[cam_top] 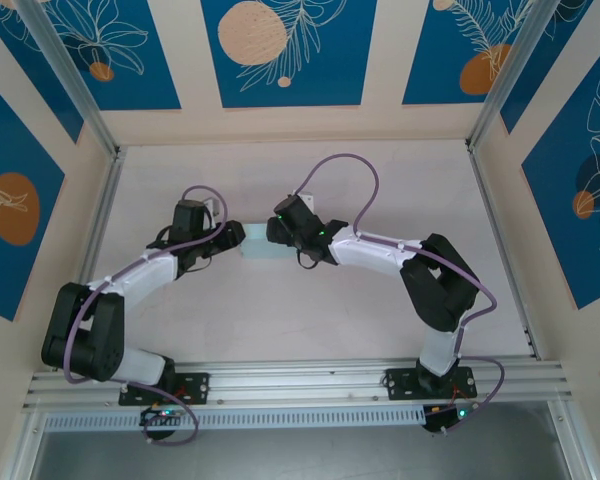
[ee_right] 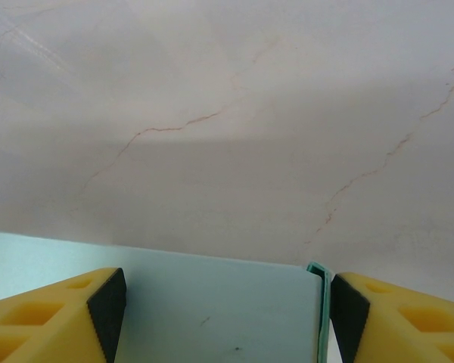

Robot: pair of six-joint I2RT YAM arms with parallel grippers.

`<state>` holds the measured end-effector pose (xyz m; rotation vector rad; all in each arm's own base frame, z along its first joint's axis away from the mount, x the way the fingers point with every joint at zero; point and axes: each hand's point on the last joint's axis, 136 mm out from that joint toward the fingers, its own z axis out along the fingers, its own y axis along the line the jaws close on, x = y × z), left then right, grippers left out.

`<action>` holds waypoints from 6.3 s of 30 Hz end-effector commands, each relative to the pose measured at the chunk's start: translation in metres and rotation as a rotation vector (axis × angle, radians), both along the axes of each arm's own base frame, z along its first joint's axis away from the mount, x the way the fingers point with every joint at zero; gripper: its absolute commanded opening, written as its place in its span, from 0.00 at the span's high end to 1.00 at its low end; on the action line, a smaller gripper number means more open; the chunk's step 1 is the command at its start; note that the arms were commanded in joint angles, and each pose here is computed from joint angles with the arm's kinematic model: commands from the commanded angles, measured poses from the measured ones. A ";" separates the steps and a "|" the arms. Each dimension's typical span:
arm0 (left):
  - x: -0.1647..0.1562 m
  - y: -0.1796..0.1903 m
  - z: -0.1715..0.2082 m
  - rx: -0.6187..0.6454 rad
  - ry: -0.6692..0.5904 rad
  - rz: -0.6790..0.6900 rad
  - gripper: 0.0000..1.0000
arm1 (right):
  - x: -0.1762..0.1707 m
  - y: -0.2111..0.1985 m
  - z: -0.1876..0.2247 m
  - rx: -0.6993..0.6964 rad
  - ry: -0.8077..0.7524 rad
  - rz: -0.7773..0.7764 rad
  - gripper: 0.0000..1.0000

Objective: Fold the paper box

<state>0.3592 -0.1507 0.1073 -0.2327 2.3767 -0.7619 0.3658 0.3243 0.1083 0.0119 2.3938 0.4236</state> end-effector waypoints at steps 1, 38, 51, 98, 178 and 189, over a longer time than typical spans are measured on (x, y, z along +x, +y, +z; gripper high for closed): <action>-0.036 0.019 -0.065 0.079 0.212 0.028 0.56 | -0.057 -0.037 -0.074 -0.252 0.287 0.058 0.29; -0.028 0.014 -0.047 0.132 0.179 -0.003 0.62 | -0.035 -0.027 0.034 0.251 0.412 0.209 0.38; -0.026 0.012 -0.050 0.145 0.192 -0.010 0.69 | -0.032 -0.043 -0.019 0.204 0.516 0.148 0.55; -0.057 0.003 -0.017 0.028 0.015 -0.054 0.34 | -0.080 -0.032 -0.012 0.010 0.428 0.133 0.39; -0.060 0.143 0.033 0.736 -0.638 0.264 0.00 | -0.047 -0.285 0.050 -0.268 -0.377 -0.250 0.00; -0.033 0.138 0.021 0.702 -0.618 0.218 0.00 | -0.041 -0.301 0.051 -0.216 -0.477 -0.263 0.00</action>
